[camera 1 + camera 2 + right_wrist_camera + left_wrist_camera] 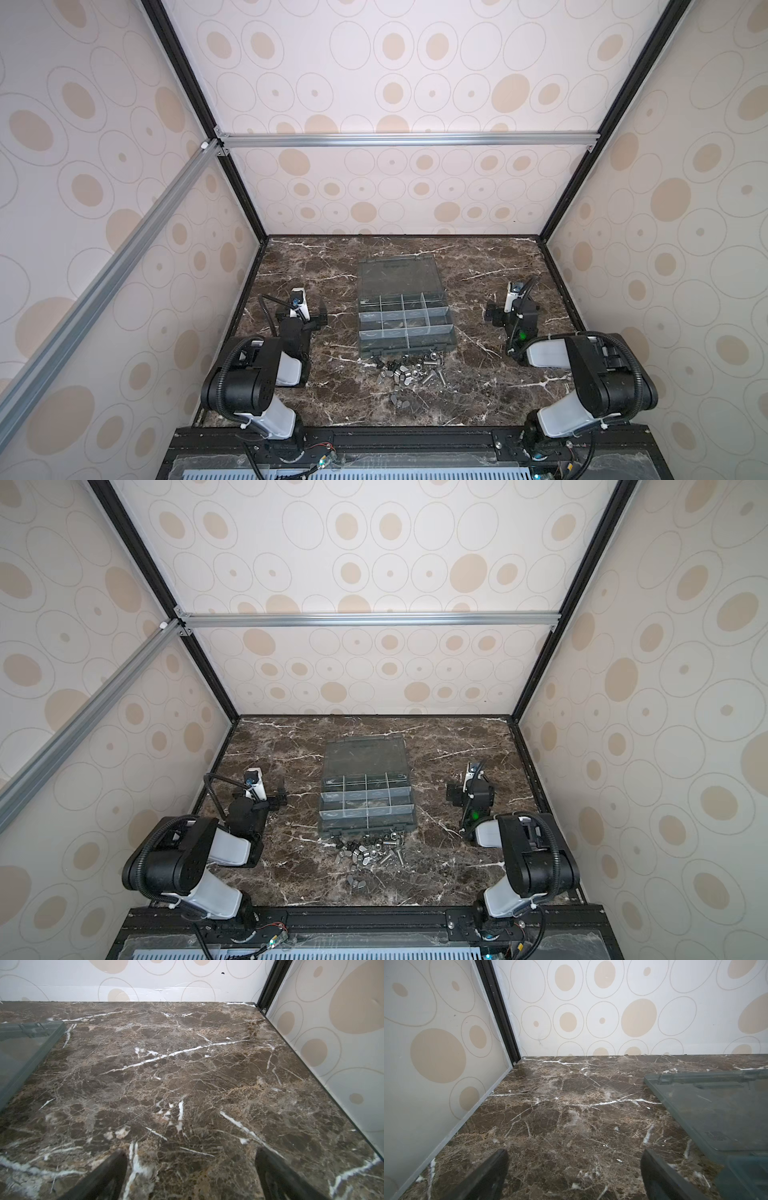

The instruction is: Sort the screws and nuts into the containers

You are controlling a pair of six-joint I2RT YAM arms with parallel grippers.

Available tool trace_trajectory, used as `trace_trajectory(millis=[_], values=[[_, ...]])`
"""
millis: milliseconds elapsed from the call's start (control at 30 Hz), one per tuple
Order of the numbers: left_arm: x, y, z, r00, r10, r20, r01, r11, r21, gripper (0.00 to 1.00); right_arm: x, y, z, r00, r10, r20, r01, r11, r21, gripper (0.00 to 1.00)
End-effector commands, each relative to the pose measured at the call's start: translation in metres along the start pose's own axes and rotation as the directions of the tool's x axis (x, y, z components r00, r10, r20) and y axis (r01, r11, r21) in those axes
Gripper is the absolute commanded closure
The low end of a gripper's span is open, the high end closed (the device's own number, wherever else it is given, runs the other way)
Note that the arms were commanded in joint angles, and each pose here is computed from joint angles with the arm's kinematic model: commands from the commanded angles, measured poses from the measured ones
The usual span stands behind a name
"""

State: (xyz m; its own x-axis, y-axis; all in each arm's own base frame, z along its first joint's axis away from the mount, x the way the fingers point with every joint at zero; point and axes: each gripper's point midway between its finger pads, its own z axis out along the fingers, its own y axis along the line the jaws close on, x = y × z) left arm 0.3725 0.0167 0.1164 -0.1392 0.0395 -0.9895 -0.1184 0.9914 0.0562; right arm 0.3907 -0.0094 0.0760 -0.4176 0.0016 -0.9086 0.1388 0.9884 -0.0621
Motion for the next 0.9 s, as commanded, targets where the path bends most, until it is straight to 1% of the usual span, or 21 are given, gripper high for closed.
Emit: trace_trajectory(millis=[0, 867], values=[[-0.0140, 0.0003, 0.0043, 0.999, 0.014, 0.044, -0.014, 1.000, 0.001, 0.01, -0.0112, -0.0027, -0.0007, 1.000, -0.006, 0.029, 0.005, 1.000, 0.005, 0.00], [-0.0129, 0.0008, 0.0052, 0.999, 0.016, 0.038, -0.016, 1.000, -0.005, 0.01, -0.0099, -0.0023, 0.0000, 1.000, -0.007, 0.024, 0.007, 1.000, 0.005, 0.00]])
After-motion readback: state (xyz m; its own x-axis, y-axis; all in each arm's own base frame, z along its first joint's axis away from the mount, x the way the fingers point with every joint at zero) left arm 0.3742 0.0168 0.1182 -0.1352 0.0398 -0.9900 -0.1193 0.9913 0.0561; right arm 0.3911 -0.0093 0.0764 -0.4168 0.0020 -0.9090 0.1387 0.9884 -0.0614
